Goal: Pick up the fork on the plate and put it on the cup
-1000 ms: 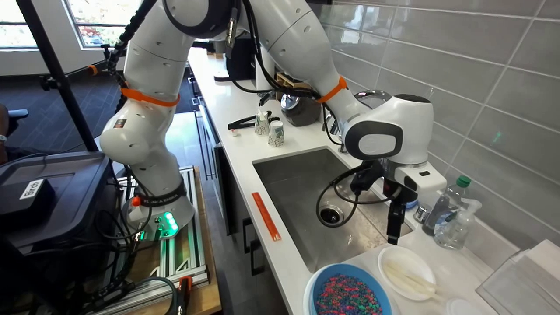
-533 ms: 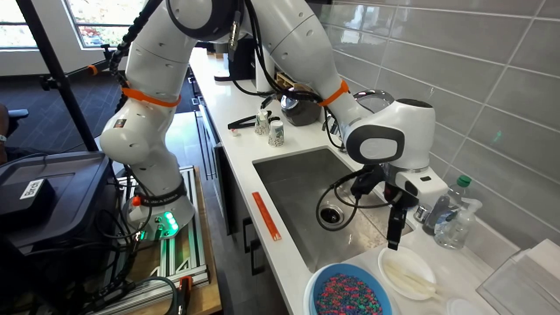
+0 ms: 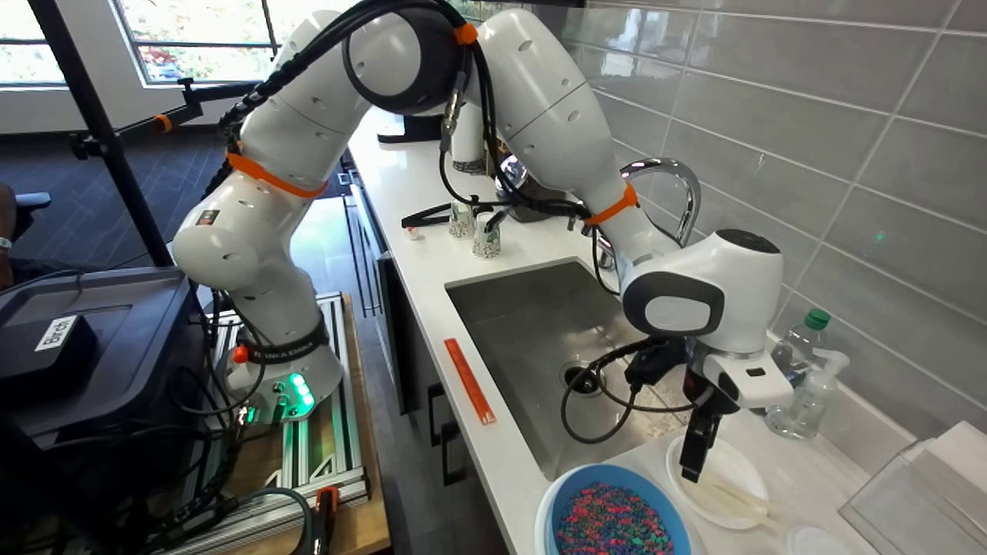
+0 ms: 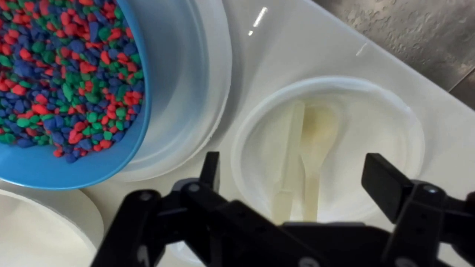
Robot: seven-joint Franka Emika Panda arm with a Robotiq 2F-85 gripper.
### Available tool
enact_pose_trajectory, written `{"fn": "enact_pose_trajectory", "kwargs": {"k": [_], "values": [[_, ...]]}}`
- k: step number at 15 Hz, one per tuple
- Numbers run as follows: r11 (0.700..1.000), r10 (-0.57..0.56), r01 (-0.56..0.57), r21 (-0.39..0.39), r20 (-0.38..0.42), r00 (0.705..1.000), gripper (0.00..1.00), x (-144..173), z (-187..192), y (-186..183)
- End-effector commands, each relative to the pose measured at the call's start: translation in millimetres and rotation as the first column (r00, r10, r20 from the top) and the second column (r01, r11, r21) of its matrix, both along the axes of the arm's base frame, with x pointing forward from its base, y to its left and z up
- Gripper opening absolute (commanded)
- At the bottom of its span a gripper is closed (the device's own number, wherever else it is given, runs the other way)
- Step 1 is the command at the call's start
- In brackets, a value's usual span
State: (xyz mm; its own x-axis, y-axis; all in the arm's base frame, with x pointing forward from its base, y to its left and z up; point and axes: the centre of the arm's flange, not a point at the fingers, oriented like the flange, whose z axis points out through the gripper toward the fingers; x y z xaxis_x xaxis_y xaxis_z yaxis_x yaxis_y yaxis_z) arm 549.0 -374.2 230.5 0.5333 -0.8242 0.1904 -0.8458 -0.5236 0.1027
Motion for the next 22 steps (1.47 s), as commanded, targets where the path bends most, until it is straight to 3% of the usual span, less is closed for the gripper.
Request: {"fn": "enact_pose_trajectory", "kwargs": {"k": [1,5,14,19,20,21,22], "values": [[0.999,-0.044,0.044,0.028,-0.011,0.999,0.97,17,-18,-13],[0.997,-0.068,0.069,0.031,-0.023,0.997,1.00,23,-28,-19],[0.981,-0.191,0.192,0.015,-0.061,0.980,0.93,28,-29,-39],[0.975,-0.222,0.224,0.011,-0.079,0.972,0.80,30,-34,-41],[0.974,-0.226,0.228,0.011,-0.082,0.971,0.72,31,-35,-41],[0.973,-0.229,0.230,0.011,-0.085,0.970,0.76,31,-35,-41],[0.972,-0.231,0.233,0.011,-0.087,0.969,0.71,31,-37,-41]]}}
